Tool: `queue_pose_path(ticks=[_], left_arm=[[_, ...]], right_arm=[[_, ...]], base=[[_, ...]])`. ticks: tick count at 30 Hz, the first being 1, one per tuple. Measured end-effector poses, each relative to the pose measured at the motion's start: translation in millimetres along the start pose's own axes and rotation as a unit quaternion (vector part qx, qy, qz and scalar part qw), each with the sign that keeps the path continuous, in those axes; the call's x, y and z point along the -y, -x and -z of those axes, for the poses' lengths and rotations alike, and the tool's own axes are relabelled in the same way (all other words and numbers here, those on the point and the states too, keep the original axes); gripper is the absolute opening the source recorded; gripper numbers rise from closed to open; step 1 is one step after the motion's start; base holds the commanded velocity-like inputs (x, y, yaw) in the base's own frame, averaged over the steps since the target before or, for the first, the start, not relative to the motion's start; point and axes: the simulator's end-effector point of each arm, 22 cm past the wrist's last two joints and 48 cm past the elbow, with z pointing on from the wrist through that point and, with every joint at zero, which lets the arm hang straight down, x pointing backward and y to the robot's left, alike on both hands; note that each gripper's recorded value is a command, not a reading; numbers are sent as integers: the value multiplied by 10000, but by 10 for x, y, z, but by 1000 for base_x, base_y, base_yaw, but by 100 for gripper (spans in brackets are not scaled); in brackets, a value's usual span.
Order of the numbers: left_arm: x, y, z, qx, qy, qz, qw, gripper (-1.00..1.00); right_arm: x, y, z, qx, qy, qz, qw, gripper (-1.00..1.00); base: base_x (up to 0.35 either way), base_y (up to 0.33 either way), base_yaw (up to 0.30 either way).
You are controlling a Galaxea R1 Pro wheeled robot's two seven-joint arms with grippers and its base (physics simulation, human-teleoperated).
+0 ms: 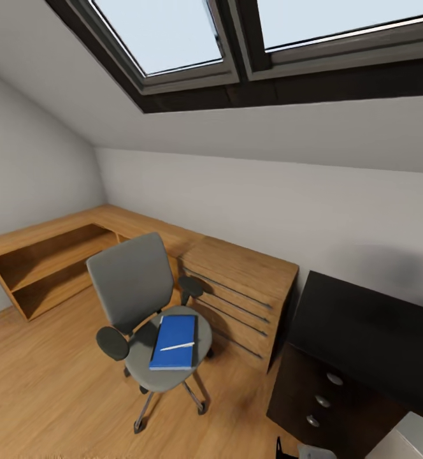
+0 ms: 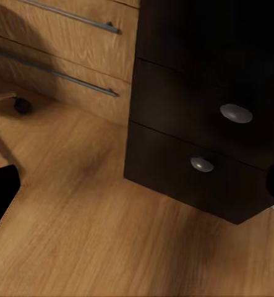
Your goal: In the bedroom, organize the workspace by keeping the computer under the desk, ensuring the monitor is on the desk, placing the keyboard on the desk next to the monitor, placing the mouse on the desk next to the keyboard, moving the folder from the swivel chair onto the desk next to the mouse, stacking the notebook on top of the folder with the pen on top of the notebook, and positioning the swivel chair next to the desk.
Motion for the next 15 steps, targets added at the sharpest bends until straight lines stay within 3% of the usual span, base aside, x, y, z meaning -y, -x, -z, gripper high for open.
queue_pose_path(ticks=[7, 8, 15], left_arm=[[-1, 32, 4, 115, 5, 4, 9999, 100], [9, -20, 18, 91, -6, 2, 10000, 100], [15, -122, 38, 2, -13, -10, 10000, 100]], right_arm=[[10, 97, 5, 251, -18, -97, 9996, 100], [80, 192, 25, 529, -84, -162, 9984, 100], [267, 398, 128, 1229, -220, -241, 9919, 100]], base=[[0, 0, 265], [0, 0, 255], [0, 0, 235]])
